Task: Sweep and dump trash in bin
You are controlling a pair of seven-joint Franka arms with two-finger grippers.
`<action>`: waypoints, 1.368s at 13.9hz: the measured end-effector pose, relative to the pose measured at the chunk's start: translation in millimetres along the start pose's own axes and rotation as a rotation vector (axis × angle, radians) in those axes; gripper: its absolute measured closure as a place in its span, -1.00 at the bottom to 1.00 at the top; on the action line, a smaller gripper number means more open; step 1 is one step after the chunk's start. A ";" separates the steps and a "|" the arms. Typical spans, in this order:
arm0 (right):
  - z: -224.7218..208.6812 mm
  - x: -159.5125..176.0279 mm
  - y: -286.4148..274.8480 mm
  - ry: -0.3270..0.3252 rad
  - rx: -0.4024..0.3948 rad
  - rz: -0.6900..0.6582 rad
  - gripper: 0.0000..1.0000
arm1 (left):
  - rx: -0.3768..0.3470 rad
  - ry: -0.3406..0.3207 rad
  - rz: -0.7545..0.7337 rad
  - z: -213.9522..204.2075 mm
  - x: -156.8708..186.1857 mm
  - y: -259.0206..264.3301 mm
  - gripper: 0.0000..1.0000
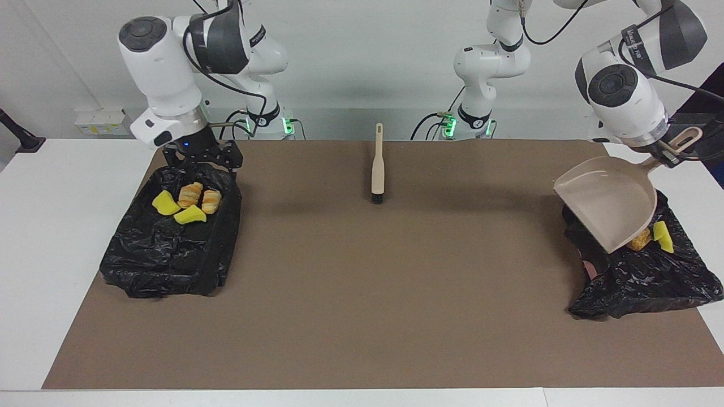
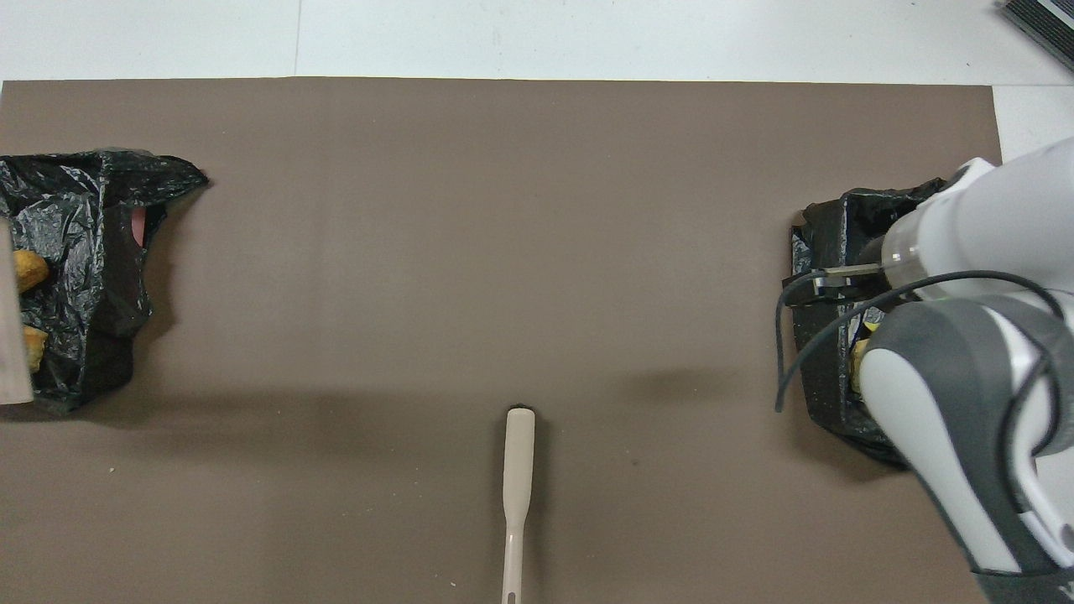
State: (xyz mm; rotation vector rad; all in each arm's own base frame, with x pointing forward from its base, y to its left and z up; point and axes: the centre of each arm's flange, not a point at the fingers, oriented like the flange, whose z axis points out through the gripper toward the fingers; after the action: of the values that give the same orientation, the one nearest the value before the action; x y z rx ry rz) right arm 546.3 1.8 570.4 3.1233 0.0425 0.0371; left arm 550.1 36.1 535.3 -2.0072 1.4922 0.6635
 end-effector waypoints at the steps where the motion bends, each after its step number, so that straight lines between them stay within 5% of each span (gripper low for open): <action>1: -16.2 -3.8 9.8 0.004 0.001 -0.001 -1.00 | -0.020 0.055 -0.053 -10.2 18.7 6.7 0.37; 5: -81.9 -20.3 22.1 0.002 0.004 -0.015 -1.00 | -0.116 0.232 -0.276 -50.9 83.6 34.6 0.37; 8: -89.6 -22.0 19.8 0.008 0.004 -0.019 -1.00 | -0.229 0.347 -0.450 -87.8 131.9 54.4 0.37; 13: -88.3 -22.3 18.1 0.003 0.005 -0.023 -1.00 | -0.385 0.395 -0.749 -153.7 259.7 84.8 0.37; 19: -87.6 -22.4 18.2 0.000 0.005 -0.022 -1.00 | -0.535 0.462 -1.021 -207.9 359.1 91.6 0.37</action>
State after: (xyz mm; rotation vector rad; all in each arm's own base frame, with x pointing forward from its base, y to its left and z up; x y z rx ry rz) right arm 522.3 -15.5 657.7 3.1272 0.0777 0.0368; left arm 569.8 -376.0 433.4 -3.0590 0.2819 0.1457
